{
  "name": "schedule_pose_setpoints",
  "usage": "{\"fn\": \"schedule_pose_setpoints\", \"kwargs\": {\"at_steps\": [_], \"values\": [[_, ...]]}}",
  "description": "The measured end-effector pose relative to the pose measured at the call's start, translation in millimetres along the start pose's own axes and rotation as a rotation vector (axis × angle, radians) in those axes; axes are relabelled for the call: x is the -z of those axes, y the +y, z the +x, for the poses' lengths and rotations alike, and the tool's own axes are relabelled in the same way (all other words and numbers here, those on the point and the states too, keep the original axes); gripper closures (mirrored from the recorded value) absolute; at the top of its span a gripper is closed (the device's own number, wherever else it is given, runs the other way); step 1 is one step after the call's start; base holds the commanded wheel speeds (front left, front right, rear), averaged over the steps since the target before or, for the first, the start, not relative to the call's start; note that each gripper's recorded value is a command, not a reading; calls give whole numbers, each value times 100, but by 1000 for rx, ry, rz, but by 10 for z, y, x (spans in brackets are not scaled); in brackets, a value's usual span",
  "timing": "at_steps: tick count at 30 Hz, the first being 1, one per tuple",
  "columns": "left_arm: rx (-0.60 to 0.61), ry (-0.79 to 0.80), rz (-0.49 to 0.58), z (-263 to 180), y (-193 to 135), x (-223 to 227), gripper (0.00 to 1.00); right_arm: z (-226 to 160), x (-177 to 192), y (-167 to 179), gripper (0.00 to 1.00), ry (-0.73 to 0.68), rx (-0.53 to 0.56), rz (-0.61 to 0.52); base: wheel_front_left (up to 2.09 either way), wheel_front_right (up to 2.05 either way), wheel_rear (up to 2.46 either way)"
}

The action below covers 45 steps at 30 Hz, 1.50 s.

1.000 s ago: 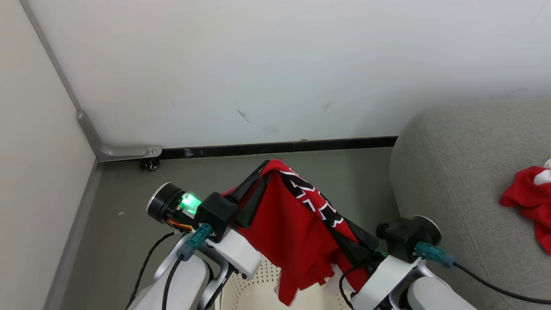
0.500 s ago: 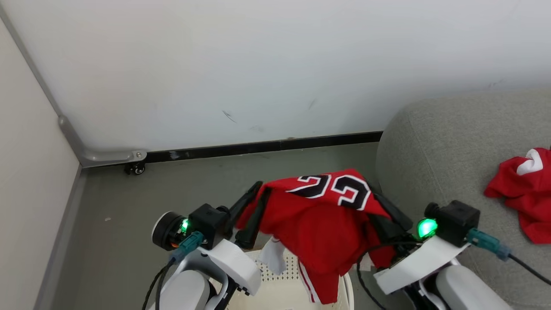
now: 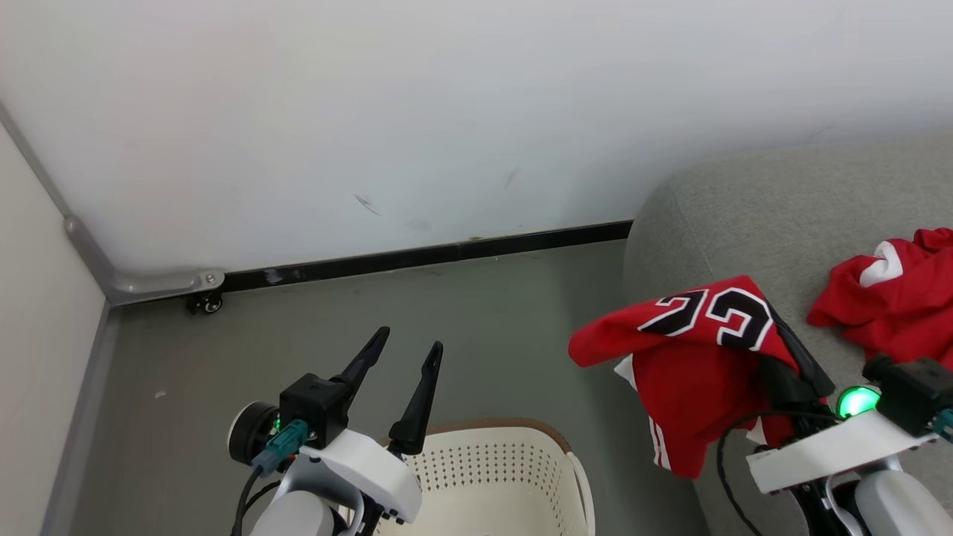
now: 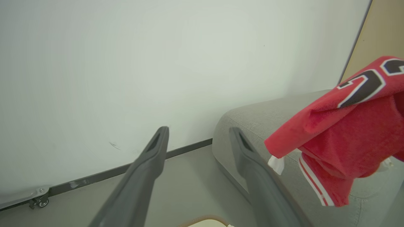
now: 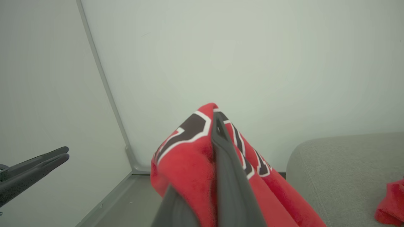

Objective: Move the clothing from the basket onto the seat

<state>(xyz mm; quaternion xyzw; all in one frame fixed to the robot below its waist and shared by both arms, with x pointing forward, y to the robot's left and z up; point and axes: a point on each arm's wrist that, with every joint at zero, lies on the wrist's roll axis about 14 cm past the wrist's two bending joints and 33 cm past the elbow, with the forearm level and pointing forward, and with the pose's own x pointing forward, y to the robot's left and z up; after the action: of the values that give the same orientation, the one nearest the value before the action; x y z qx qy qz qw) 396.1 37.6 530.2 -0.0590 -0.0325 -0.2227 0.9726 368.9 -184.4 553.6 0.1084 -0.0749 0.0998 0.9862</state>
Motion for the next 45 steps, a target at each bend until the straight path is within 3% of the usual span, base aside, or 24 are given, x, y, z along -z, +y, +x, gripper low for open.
{"fn": "schedule_pose_setpoints", "kwargs": {"at_steps": [13,34,45], "values": [[45,-9,9,105,-129,-23,0,-448,-26,-356,100,-30,168,20,0,0,0],[189,-10,-20,346,-647,13,0,-1029,-236,-585,100,-82,333,-15,0,0,0],[217,-29,-14,474,-743,-30,0,-1223,-230,-644,100,-57,389,-15,0,0,0]]}}
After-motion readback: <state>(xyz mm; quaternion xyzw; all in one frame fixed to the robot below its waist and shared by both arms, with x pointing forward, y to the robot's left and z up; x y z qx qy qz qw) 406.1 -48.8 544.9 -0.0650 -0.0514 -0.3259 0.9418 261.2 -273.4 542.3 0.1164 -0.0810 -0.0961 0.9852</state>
